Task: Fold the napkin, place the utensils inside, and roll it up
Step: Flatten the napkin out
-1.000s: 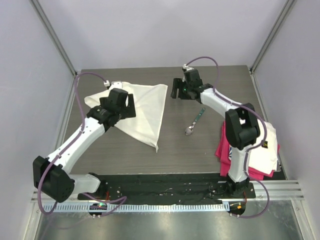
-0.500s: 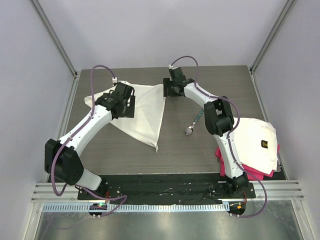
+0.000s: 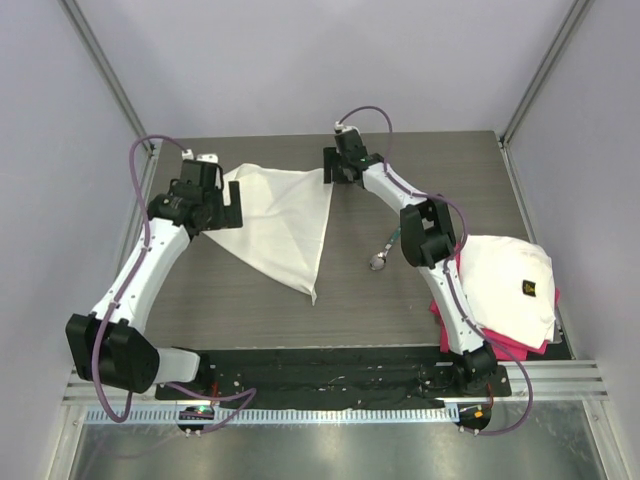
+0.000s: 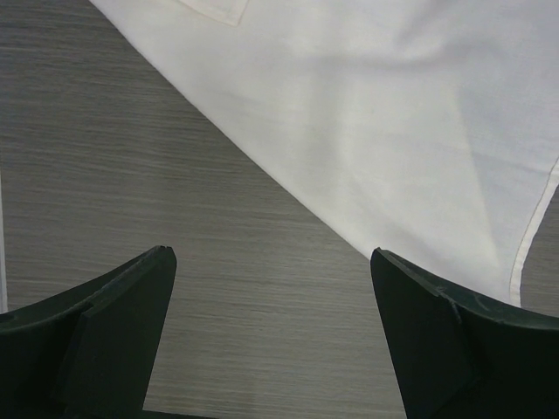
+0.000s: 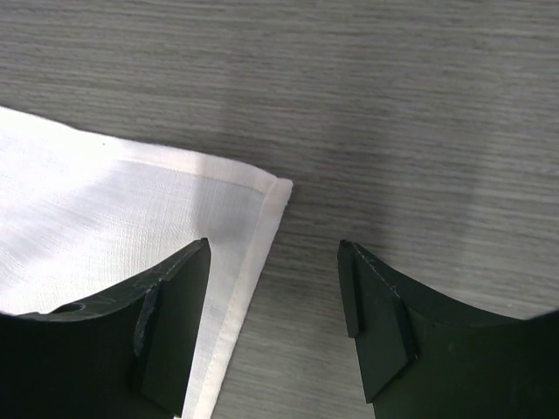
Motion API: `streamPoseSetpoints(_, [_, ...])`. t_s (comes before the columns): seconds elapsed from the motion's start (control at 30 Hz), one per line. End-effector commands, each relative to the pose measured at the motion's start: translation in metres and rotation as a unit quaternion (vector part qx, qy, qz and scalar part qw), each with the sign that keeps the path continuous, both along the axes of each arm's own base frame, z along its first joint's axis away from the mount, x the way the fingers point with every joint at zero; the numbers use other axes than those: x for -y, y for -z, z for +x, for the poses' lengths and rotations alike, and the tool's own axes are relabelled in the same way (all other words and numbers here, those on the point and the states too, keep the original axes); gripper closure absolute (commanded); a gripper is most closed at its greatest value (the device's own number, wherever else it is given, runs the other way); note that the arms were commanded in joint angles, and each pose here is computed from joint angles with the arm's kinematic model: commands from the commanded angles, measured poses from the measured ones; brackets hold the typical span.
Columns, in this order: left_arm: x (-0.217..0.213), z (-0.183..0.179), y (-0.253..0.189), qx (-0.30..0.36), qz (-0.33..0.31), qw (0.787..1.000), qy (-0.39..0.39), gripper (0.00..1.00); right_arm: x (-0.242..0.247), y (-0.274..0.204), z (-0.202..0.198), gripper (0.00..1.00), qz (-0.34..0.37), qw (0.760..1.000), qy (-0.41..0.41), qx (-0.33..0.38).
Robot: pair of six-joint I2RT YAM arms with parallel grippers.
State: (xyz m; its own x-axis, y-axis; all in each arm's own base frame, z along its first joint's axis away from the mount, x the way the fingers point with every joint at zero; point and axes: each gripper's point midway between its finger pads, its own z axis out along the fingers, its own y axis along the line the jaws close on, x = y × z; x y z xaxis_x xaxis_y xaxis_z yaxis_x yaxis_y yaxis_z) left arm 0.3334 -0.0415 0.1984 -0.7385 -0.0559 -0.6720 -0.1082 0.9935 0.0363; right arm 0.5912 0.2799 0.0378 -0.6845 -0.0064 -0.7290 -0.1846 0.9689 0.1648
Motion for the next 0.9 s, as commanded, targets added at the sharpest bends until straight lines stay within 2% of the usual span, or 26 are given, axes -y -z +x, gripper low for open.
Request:
streamPoseSetpoints(0.0, [0.004,0.004,-0.003,0.016,-0.022,0.999,0.024,0.01,-0.008,0.006,0.007,0.32,0.001,1.0,-0.009,0.006])
streamPoseSetpoints(0.2, [0.001,0.003,0.006,0.016,-0.039,0.999,0.023,0.01,-0.011,0.012,0.01,0.34,0.011,1.0,-0.007,0.004])
streamPoseSetpoints(0.53, [-0.004,-0.006,0.013,0.016,-0.042,0.999,0.018,0.01,-0.029,0.019,0.009,0.48,0.037,0.999,-0.021,-0.005])
streamPoseSetpoints(0.67, [-0.005,-0.005,0.013,0.018,-0.047,0.999,0.015,0.01,-0.031,0.022,0.009,0.59,0.041,0.999,-0.016,-0.009])
streamPoseSetpoints(0.7, [-0.006,-0.005,0.014,0.017,-0.048,0.999,0.014,0.01,-0.036,0.021,0.006,0.66,0.05,0.998,-0.029,-0.014])
streamPoseSetpoints(0.8, [-0.004,-0.006,0.013,0.02,-0.054,0.998,0.013,0.01,-0.04,0.021,0.005,0.77,0.06,0.998,-0.027,-0.016])
streamPoseSetpoints(0.87, [0.0,-0.006,0.011,0.026,-0.068,0.997,0.016,0.01,-0.044,0.018,0.004,0.81,0.072,0.997,-0.033,-0.017])
